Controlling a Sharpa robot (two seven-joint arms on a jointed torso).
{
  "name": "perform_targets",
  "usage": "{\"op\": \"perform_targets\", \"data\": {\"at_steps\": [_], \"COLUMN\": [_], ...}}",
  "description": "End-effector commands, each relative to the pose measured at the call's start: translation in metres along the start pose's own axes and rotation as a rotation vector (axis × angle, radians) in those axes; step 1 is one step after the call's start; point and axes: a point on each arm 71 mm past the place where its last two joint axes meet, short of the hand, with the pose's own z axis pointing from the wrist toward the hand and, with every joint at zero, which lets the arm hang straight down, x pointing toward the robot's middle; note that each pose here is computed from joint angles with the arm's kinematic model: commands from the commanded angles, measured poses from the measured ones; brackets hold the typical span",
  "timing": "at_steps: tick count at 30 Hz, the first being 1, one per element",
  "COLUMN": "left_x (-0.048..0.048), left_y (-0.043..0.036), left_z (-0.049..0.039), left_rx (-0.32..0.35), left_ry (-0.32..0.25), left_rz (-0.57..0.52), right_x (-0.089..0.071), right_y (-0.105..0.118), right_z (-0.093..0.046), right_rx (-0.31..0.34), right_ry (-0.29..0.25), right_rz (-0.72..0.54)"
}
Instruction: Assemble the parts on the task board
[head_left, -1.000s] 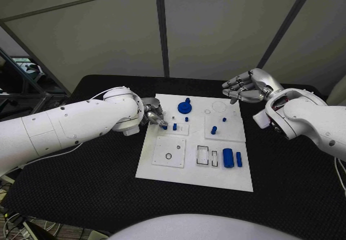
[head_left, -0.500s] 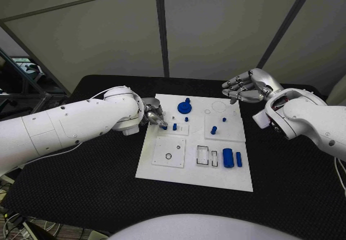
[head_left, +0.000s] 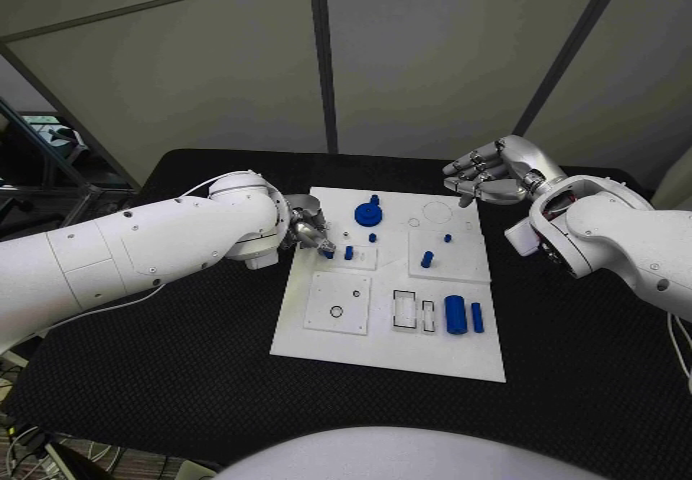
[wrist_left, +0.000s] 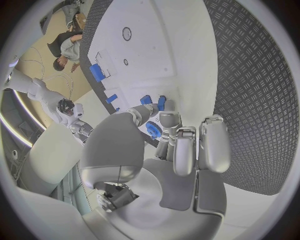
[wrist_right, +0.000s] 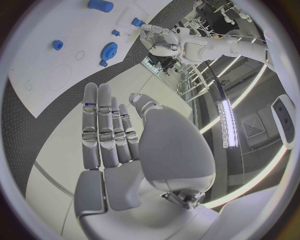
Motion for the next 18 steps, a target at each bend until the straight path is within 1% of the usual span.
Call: {"op": "perform_targets", "data": {"at_steps": [1, 10, 18], "left_x": [0.0029, 0.0034, 0.0023], "left_y": [-0.0006, -0.0017, -0.0003], "left_z": [0.0010, 0.0019, 0.0033], "left_rx": [-0.005, -0.004, -0.010], "left_ry": [0.019, 0.025, 0.022], "left_rz": [0.011, 0.013, 0.010], "right_x": [0.0000, -0.0004, -0.0018], "right_y": [0.0016, 0.0018, 0.0012], "right_z": [0.0001, -0.0008, -0.0022], "right_rx": [-0.007, -0.007, -0.005], "right_ry": [0.004, 0.004, 0.002], "right_rz": [-0.001, -0.001, -0.002]}}
